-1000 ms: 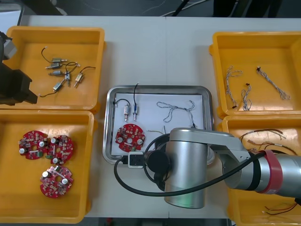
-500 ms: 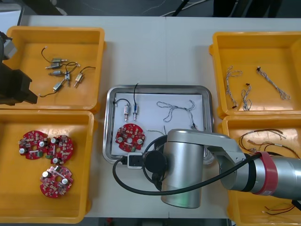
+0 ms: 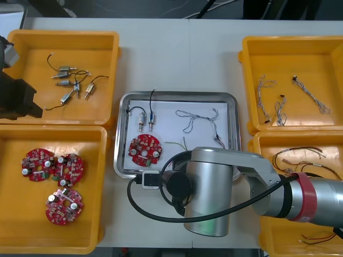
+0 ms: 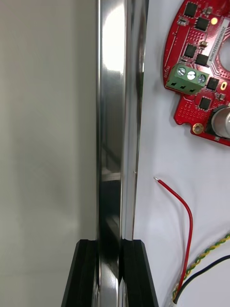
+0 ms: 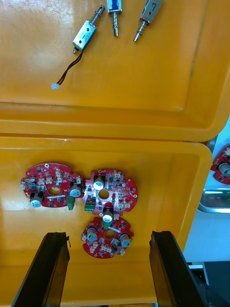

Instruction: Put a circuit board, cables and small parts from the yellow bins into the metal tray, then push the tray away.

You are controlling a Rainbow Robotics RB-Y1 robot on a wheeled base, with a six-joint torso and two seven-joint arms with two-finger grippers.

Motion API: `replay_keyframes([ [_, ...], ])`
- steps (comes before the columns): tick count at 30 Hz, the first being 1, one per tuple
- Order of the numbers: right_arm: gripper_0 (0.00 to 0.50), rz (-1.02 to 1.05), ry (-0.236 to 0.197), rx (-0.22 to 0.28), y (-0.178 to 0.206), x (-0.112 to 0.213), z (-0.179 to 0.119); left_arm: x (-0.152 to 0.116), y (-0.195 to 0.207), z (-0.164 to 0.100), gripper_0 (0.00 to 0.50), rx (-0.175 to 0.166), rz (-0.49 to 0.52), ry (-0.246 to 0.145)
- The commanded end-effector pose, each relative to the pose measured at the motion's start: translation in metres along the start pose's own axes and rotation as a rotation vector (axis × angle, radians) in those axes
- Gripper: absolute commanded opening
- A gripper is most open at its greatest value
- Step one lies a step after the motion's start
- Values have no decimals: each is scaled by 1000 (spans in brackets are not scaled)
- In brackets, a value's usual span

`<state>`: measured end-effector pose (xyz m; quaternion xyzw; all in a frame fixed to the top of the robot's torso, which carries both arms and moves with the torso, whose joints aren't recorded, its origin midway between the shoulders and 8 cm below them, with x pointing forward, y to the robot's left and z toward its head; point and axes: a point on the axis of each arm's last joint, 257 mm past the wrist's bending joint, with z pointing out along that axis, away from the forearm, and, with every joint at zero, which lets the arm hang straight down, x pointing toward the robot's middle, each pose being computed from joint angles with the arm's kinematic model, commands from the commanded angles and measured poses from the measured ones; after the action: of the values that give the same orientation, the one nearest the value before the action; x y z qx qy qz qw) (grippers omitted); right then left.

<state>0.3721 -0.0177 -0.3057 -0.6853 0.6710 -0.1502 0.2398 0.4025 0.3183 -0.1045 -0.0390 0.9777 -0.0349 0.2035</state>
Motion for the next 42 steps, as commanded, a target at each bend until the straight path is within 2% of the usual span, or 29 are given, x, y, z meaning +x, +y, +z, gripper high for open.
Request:
replay_keyframes([
  [1,0,-19,-11,34,-5,2,-1,-1,6,-5,500,-7,48,-19],
  [30,0,-18,-34,168,-74,2,-20,-1,6,-5,500,-7,48,-19],
  [37,0,-22,-35,173,-84,2,-25,-1,6,-5,500,-7,48,-19],
  [42,0,-19,-41,195,-97,-1,-30,-1,6,-5,500,-7,48,-19],
])
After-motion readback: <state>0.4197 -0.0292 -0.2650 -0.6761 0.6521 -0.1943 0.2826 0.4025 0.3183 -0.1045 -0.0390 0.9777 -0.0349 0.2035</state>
